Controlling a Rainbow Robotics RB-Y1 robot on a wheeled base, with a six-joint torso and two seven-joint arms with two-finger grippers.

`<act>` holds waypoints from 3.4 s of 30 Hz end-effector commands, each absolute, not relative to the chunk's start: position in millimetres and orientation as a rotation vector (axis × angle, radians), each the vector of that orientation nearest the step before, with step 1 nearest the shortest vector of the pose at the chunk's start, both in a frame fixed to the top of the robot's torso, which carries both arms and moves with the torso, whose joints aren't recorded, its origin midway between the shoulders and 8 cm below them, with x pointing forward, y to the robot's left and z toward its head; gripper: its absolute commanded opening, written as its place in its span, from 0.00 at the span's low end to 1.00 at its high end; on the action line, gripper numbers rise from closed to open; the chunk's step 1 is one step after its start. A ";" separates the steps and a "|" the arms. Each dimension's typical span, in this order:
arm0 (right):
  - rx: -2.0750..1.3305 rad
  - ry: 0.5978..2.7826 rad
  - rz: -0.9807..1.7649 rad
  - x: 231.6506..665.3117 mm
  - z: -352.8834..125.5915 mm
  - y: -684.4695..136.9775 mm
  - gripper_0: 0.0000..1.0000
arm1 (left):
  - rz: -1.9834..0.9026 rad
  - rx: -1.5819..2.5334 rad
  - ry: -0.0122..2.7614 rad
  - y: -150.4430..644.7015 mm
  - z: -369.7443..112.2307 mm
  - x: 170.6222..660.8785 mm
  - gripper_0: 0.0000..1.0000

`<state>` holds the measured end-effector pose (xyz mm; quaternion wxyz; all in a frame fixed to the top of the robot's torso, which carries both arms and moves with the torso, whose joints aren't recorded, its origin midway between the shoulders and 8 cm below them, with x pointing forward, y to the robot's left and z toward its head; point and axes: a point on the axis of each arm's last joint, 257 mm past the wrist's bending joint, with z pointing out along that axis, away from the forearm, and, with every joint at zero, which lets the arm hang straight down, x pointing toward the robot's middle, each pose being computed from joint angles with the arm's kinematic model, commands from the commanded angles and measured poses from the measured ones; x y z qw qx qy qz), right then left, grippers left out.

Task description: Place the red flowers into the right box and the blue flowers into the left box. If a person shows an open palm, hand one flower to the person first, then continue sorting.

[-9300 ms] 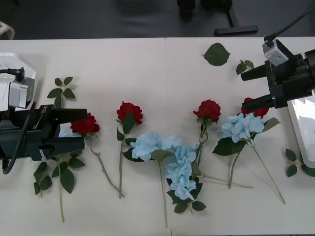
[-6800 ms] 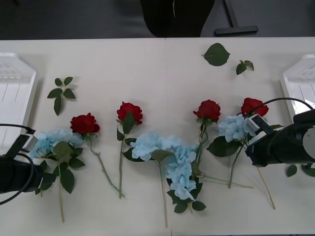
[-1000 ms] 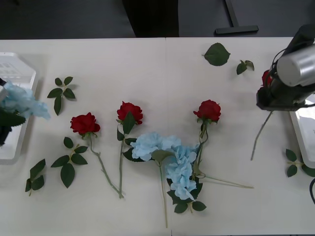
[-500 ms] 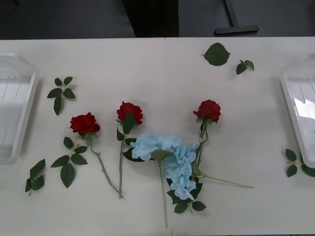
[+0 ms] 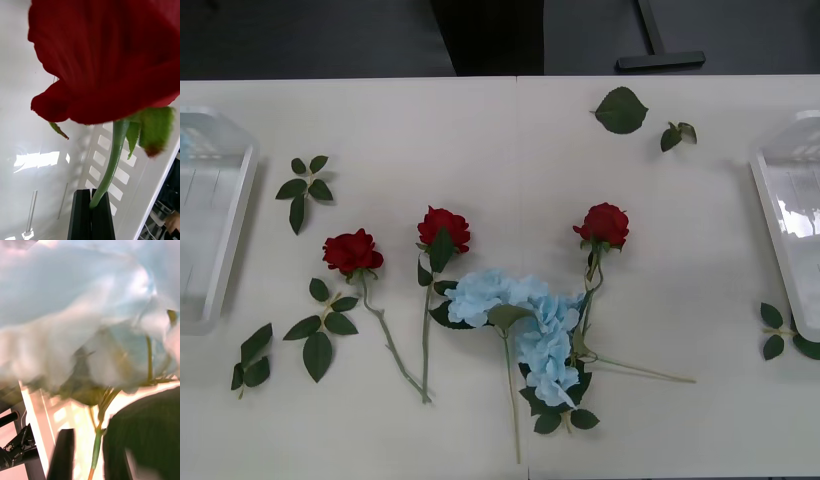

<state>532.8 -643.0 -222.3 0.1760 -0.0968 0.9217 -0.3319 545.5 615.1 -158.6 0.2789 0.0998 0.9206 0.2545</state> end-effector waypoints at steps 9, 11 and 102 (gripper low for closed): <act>-0.195 2.586 -0.779 549.9 -216.8 -623.7 0.80 | 0.523 0.106 2.464 626.3 -136.8 529.2 1.00; -0.166 2.581 -0.704 554.8 -214.9 -612.9 0.84 | 0.412 0.082 2.472 609.8 -138.9 524.7 1.00; 0.334 2.667 0.137 484.2 -339.6 -140.3 0.00 | -0.022 -0.054 2.642 224.9 -355.7 480.9 0.00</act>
